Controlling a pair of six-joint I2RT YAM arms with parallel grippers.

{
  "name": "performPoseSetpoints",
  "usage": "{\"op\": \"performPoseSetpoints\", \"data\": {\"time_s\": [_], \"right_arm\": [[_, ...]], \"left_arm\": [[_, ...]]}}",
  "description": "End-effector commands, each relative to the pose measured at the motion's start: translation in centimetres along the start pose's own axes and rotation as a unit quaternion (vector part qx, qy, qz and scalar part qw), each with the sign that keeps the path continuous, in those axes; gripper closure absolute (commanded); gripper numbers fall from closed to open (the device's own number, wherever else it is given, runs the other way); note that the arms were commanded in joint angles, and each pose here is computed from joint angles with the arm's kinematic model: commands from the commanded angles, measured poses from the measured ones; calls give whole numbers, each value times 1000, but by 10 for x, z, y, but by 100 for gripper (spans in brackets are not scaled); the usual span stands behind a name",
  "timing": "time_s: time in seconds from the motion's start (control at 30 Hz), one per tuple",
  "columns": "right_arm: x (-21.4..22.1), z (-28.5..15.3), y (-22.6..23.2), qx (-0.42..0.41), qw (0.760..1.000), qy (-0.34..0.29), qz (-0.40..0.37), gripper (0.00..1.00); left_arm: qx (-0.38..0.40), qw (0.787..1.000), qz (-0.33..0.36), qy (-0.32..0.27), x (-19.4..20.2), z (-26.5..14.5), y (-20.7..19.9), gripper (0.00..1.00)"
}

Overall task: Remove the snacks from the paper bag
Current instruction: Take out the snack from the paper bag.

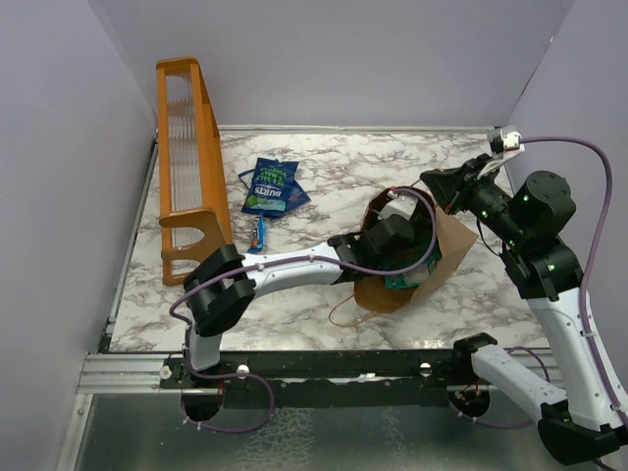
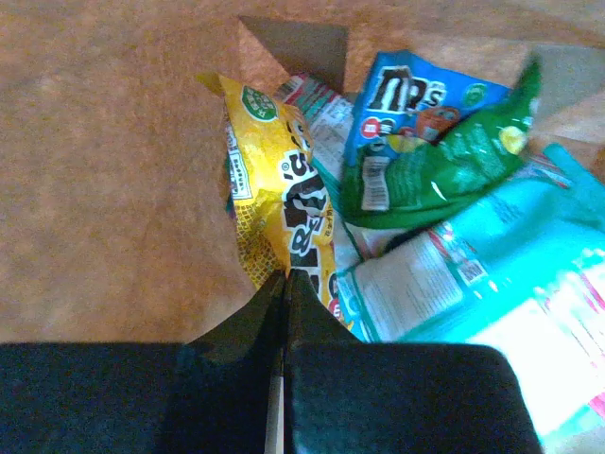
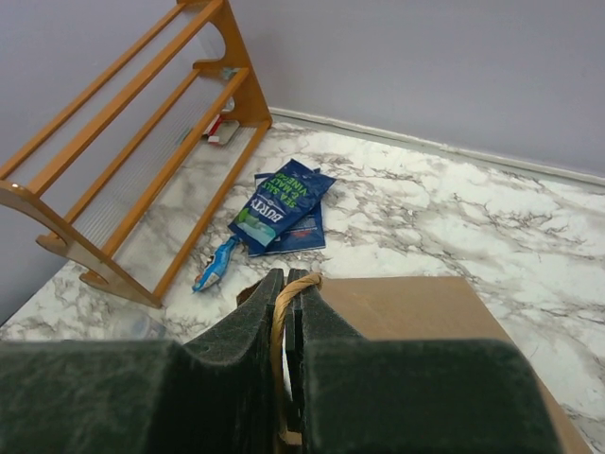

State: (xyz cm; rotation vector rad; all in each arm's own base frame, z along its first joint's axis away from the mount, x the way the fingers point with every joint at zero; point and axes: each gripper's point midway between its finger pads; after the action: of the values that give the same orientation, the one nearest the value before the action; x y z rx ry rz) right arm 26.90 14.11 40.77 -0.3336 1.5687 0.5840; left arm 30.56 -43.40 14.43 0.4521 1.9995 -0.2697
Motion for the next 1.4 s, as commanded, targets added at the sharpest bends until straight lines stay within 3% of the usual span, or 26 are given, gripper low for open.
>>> {"op": "performPoseSetpoints", "data": {"time_s": [0.0,0.2,0.53,0.93,1.37], "right_arm": [[-11,-2,-1,6,1000,-24,-16,94],[-14,-3,-2,9,999,-29,-17,94],[-14,-2,-4,13,999,-29,-22,93],[-12,2,-5,12,999,-26,-22,94],[-11,5,-5,8,999,-23,-21,94]], "left_arm": [[77,997,8,-25,-28,-46,-18,100],[161,986,3,-43,-35,-98,-23,100],[292,951,15,-103,-57,-186,-15,100],[283,949,29,-133,-70,-223,19,100],[248,948,2,-199,-109,-260,58,100]]}}
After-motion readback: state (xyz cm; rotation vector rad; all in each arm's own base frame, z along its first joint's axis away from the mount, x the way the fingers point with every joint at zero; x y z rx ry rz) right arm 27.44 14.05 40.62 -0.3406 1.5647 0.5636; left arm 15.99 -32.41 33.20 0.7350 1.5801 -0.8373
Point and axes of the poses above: each gripper's point midway between its finger pads, its own z axis out along the fingers, its own y axis along the line the jaws close on, x = y × z, and after that the axes turned 3 degrees about -z, right-handed
